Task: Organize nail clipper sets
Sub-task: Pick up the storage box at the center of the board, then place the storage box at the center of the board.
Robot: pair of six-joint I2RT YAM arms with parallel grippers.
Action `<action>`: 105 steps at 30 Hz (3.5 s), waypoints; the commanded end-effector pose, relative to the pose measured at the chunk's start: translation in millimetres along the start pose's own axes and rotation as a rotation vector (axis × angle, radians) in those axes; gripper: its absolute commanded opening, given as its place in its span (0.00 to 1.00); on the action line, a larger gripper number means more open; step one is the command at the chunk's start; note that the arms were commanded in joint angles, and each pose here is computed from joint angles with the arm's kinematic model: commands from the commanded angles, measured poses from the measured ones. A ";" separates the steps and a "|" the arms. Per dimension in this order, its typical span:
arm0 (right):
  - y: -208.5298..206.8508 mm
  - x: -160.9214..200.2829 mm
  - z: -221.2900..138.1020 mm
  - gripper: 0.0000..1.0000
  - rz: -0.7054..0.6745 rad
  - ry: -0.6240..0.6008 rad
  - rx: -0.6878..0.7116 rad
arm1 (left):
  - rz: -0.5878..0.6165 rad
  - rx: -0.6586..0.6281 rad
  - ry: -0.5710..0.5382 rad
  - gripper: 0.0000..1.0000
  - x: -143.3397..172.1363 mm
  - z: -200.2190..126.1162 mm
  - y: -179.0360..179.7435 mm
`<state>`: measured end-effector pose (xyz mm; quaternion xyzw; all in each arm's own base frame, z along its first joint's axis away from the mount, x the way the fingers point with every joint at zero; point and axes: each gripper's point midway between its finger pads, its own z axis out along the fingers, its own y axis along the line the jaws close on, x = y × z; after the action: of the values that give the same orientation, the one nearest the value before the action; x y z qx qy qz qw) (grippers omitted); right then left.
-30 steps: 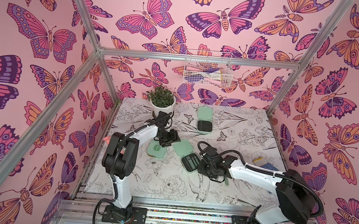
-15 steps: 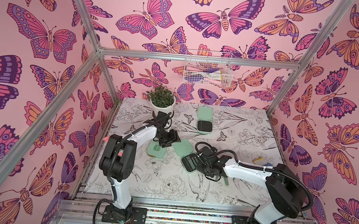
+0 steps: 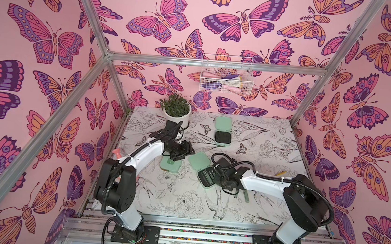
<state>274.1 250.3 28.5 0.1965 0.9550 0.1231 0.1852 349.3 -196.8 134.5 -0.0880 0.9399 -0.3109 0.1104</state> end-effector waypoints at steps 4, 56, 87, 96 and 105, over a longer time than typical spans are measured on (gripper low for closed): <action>2.9 -14.1 4.7 0.04 -0.034 -0.003 0.028 | 0.015 -0.019 0.011 0.68 13.9 -11.6 5.3; 30.3 -94.3 -9.6 0.00 -0.605 0.256 -0.248 | -0.270 0.143 -0.107 0.66 30.5 52.4 33.6; 19.8 -95.1 2.3 0.00 -0.658 0.240 -0.096 | 0.014 0.370 -0.253 1.00 8.1 22.6 -15.6; 27.5 -94.5 8.0 0.00 -0.678 0.237 -0.072 | 0.060 0.371 -0.242 1.00 9.4 30.8 -18.3; 24.8 -96.3 18.5 0.00 -0.718 0.234 0.026 | 0.104 0.361 -0.258 1.00 13.6 25.1 -18.1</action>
<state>368.9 235.0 44.8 -0.1540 0.9794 0.0827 0.1010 346.9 -226.7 113.2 -0.0837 0.8544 -0.4519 0.2425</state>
